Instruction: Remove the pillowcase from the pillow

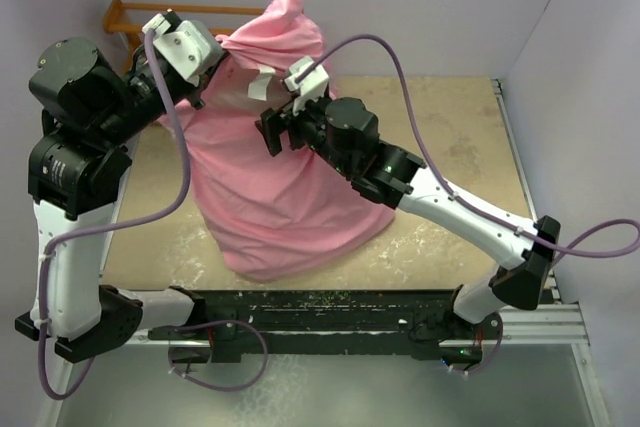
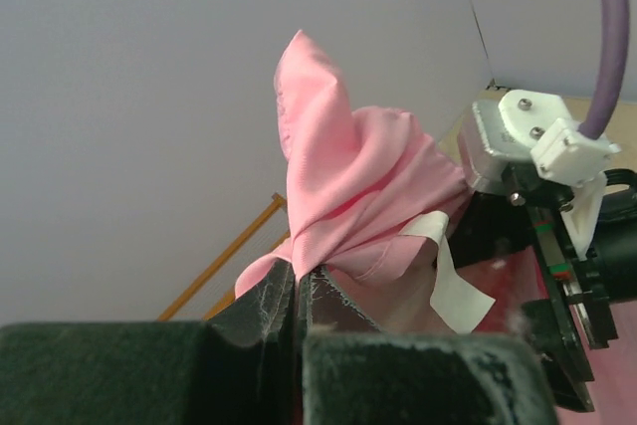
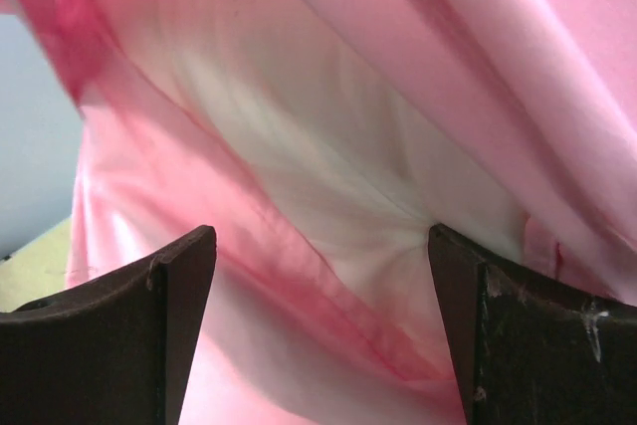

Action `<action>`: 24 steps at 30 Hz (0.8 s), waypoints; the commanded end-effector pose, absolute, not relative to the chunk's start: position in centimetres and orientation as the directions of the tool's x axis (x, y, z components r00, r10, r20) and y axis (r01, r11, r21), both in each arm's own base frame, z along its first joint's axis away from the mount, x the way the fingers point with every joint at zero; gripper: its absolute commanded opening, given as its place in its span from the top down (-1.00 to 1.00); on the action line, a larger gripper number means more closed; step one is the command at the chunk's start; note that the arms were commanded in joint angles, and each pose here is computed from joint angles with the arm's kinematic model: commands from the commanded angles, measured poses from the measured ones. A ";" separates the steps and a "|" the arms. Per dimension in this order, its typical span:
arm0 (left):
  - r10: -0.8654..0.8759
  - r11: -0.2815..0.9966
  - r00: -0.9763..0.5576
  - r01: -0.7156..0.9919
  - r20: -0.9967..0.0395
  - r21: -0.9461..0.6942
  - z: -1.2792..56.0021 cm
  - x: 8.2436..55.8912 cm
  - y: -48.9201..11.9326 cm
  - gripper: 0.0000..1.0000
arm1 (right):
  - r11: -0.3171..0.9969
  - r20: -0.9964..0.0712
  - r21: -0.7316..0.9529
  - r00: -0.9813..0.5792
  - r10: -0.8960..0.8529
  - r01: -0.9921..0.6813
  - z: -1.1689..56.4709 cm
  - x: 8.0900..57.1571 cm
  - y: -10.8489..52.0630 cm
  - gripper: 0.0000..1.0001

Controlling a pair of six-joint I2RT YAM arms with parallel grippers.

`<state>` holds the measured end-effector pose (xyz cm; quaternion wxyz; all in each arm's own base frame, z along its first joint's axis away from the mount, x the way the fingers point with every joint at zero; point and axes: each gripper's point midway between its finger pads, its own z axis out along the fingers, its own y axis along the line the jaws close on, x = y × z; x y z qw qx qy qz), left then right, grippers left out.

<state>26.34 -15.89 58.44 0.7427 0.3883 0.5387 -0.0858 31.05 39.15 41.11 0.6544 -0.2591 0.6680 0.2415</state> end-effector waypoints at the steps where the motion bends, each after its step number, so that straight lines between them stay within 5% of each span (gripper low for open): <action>1: 0.184 0.694 0.542 0.520 -0.820 0.499 63.4 23.4 -15.8 1.00 | 0.874 -0.997 0.001 0.070 0.040 -0.485 44.3 32.4 33.9 -0.81; 14: 0.135 0.690 0.509 0.568 -0.850 0.449 63.6 23.7 -16.6 1.00 | 0.898 -0.967 -0.059 0.248 0.056 -0.435 46.6 31.7 33.8 -0.96; 24: -0.059 0.614 0.460 0.717 -0.886 0.331 67.0 20.1 -18.1 1.00 | 0.896 -0.905 0.082 0.343 0.250 -0.437 50.8 34.1 37.9 -0.98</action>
